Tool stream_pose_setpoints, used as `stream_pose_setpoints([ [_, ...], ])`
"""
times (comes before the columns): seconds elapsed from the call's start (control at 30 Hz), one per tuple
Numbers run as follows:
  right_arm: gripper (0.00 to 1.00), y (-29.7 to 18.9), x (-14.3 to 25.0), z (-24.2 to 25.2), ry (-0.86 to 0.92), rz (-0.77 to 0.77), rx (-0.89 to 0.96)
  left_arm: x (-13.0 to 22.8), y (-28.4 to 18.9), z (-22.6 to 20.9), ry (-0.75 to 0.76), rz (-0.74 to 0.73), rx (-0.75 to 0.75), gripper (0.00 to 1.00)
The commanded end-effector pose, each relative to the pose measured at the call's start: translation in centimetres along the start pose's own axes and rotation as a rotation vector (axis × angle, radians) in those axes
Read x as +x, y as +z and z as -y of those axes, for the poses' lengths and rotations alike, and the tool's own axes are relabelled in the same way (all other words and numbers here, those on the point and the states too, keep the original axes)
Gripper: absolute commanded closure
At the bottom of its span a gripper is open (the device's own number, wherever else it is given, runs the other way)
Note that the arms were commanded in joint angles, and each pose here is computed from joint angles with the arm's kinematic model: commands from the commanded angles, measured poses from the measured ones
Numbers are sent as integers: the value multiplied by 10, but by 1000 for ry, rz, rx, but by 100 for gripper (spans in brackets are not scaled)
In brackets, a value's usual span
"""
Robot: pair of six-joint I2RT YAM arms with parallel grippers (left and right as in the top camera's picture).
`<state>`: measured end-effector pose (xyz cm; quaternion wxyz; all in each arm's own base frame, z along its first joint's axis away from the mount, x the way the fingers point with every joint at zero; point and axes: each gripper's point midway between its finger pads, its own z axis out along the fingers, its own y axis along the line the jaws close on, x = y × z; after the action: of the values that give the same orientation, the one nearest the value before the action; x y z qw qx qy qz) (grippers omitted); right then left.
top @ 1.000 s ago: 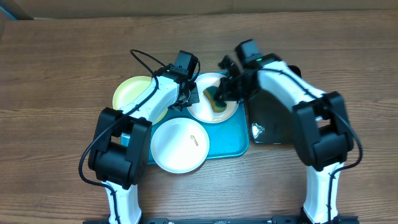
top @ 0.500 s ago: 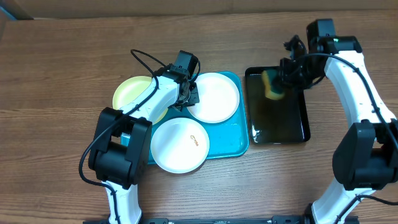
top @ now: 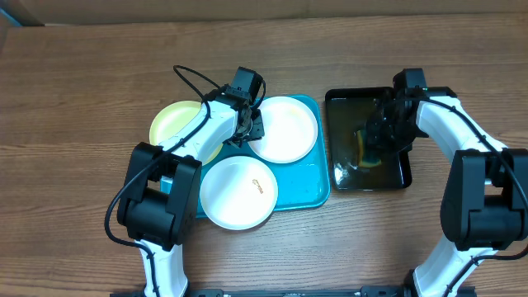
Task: Clean dirty plates on tray and stack at the side
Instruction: 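Return the sponge to the black tray and release it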
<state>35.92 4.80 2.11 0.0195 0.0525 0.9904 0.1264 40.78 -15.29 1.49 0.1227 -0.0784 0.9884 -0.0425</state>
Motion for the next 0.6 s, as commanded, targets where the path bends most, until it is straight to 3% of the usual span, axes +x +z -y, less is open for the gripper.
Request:
stream_pose_setpoints([
  [0.0, 65, -6, -6, -6, -17, 21, -11, 3, 6, -3, -6, -14, -4, 57],
  [0.23, 56, -45, -29, -18, -24, 57, -16, 8, 7, 2, 10, -21, -4, 67],
  [0.27, 51, -51, -33, -19, -26, 70, -15, 9, 7, 3, 13, -21, -4, 67],
  [0.33, 32, -65, -42, -18, -25, 97, 2, 10, 7, 4, 15, -22, -5, 67],
  [0.53, 0, -92, -59, 4, 92, 158, 54, 15, 12, 0, 15, -27, -15, 69],
  [0.57, 0, -93, -59, 8, 107, 158, 55, 15, 13, -1, 15, -25, -14, 69],
])
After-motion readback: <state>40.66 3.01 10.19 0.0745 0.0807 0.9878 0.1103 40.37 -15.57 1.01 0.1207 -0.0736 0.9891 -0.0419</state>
